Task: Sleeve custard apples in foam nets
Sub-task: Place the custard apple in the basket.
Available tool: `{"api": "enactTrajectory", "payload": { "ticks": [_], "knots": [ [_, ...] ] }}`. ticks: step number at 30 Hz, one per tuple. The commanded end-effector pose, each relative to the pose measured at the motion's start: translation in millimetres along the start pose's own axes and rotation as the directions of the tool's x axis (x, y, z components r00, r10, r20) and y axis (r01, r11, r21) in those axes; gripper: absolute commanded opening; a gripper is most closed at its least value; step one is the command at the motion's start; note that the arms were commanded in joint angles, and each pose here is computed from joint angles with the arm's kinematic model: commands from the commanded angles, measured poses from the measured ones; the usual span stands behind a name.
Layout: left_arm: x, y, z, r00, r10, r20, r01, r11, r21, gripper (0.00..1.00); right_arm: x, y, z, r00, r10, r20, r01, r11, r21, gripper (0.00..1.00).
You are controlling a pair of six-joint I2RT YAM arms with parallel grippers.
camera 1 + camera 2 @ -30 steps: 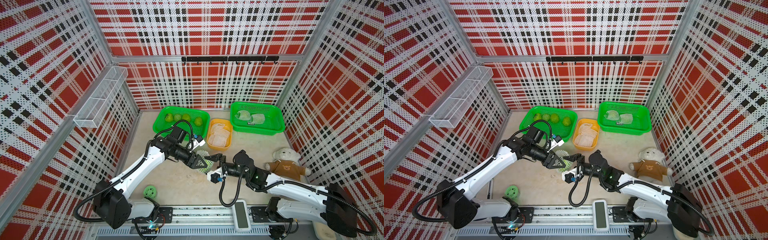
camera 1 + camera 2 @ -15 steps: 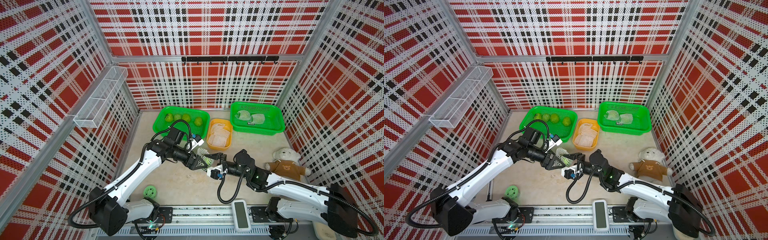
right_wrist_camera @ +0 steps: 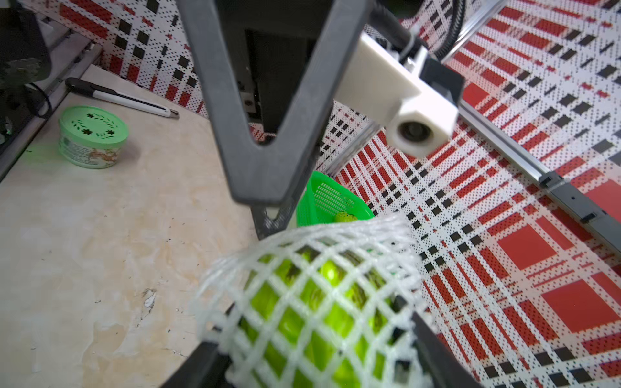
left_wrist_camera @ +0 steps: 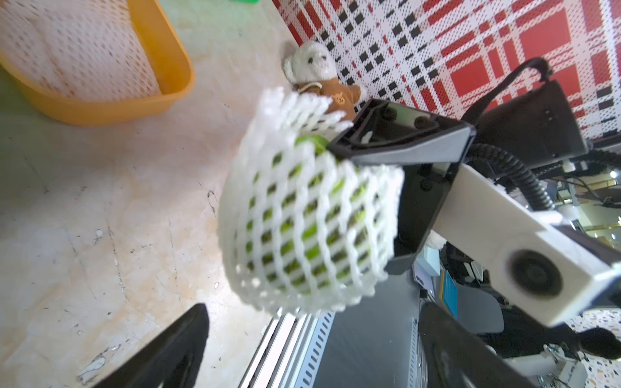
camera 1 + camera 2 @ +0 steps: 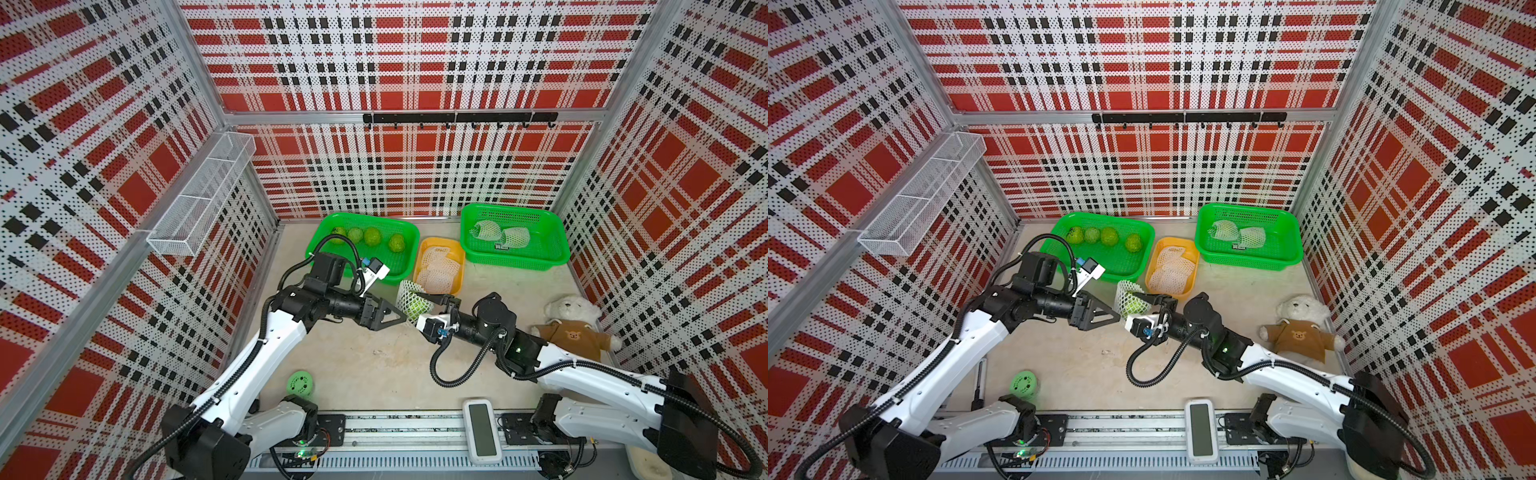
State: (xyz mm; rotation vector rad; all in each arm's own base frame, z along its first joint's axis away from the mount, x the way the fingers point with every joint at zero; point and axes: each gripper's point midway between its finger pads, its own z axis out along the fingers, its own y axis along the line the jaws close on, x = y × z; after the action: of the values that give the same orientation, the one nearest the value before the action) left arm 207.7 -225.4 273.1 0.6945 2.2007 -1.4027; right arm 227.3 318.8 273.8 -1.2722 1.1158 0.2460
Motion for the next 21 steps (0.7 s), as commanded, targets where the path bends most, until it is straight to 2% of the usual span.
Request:
{"api": "enactTrajectory", "payload": {
  "ticks": [1,4,8,12,16,18,21],
  "knots": [
    [-27.5,-5.4,-23.2,0.988,0.031,0.152,-0.035,0.999,0.022,0.99,7.0,-60.5,-3.8,0.976,0.202,-0.084,-0.184,0.966,0.179,0.64],
    [-40.4,-2.4,-39.3,0.971,0.026,0.238,-0.032,0.999,0.021,0.99,41.8,-110.9,-11.6,0.888,0.411,-0.206,-0.326,0.879,0.346,0.65],
    [-47.7,4.5,-46.5,0.956,0.036,0.292,-0.032,0.999,-0.017,1.0,101.4,-167.9,-27.7,0.71,0.622,-0.329,-0.377,0.731,0.569,0.66],
    [-53.1,7.9,-48.4,0.943,0.063,0.327,-0.052,0.998,-0.044,0.99,161.4,-212.1,-49.0,0.518,0.798,-0.306,-0.408,0.545,0.732,0.65],
    [-56.5,9.0,-51.5,0.932,0.096,0.35,-0.072,0.994,-0.081,0.99,214.2,-242.0,-68.2,0.393,0.892,-0.223,-0.409,0.387,0.826,0.65],
    [-56.6,10.4,-52.7,0.929,0.108,0.355,-0.076,0.992,-0.102,0.99,243.4,-251.1,-75.2,0.329,0.921,-0.21,-0.395,0.336,0.855,0.65],
    [-55.8,13.9,-53.5,0.927,0.12,0.355,-0.078,0.989,-0.129,0.99,277.3,-250.8,-67.4,0.248,0.94,-0.232,-0.422,0.321,0.848,0.65]
  ]
}}
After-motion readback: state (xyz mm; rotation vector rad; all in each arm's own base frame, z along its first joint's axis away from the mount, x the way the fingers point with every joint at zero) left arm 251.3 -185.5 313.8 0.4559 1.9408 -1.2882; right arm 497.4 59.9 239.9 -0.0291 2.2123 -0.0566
